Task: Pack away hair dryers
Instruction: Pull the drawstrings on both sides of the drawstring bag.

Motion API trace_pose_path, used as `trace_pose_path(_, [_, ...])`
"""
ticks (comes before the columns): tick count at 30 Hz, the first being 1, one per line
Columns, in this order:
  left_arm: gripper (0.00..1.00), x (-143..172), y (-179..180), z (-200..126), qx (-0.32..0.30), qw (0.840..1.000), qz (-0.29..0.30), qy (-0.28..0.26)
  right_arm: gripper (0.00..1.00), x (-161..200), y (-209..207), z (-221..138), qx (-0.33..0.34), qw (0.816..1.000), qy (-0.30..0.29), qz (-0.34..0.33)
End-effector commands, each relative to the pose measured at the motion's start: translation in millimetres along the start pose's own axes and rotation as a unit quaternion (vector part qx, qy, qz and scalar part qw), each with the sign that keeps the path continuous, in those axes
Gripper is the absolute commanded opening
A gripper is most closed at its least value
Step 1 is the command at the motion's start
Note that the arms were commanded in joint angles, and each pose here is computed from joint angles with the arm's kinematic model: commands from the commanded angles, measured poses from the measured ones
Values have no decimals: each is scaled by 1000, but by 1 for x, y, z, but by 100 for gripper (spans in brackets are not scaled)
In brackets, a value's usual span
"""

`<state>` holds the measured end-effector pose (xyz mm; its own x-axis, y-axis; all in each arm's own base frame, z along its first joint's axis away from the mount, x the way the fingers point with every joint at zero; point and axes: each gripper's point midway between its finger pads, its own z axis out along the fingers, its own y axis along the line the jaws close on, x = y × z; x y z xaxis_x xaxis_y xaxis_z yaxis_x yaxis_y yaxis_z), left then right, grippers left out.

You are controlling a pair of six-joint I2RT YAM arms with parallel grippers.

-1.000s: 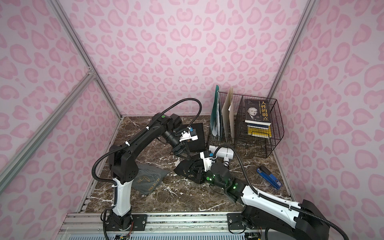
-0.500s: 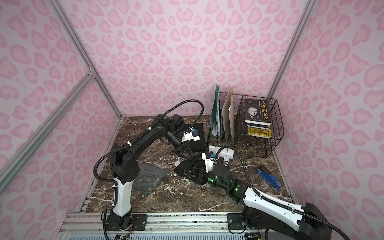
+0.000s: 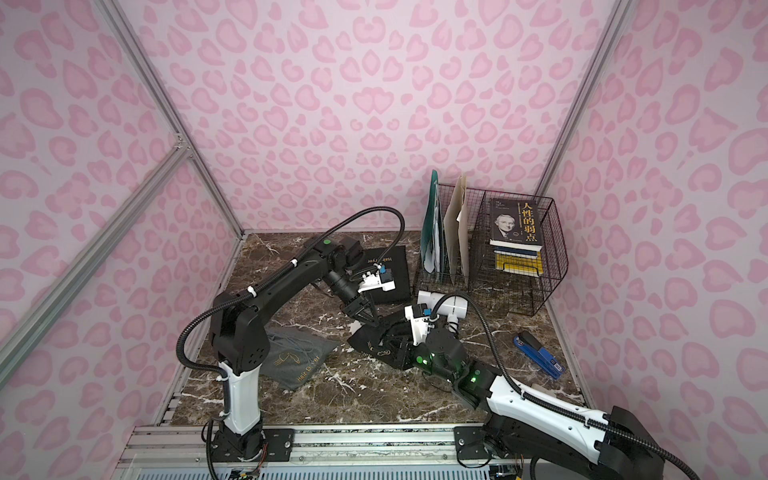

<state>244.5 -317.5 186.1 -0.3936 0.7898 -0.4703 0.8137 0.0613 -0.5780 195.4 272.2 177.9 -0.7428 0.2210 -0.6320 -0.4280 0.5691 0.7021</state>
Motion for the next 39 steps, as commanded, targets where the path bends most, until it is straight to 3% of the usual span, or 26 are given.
trace_pose_path(1, [22,-6,0,-4,-9,1000,1,-11,0,-2,0,0,-2,1000,-7,-3])
trace_pose_path(8, [3,-7,1,-4,-13,1000,-8,-15,0,-3,1,-1,-2,1000,-9,-4])
trace_pose_path(14, [2,-11,5,-19,-68,997,-26,-12,0,-2,-2,-1,4,1000,-8,-3])
trace_pose_path(20, [2,-2,-24,-41,-96,995,-4,-14,0,1,-9,-2,17,1000,-5,-2])
trace_pose_path(22, [2,3,-27,-42,-103,995,-6,-13,4,1,-10,-4,19,1000,-8,-1])
trace_pose_path(30, [2,7,-27,-45,-125,992,-14,-20,41,-2,-17,-14,34,999,-19,-1])
trace_pose_path(39, [2,-24,-14,-65,-174,983,-15,-48,52,-7,-21,-27,40,999,-29,9])
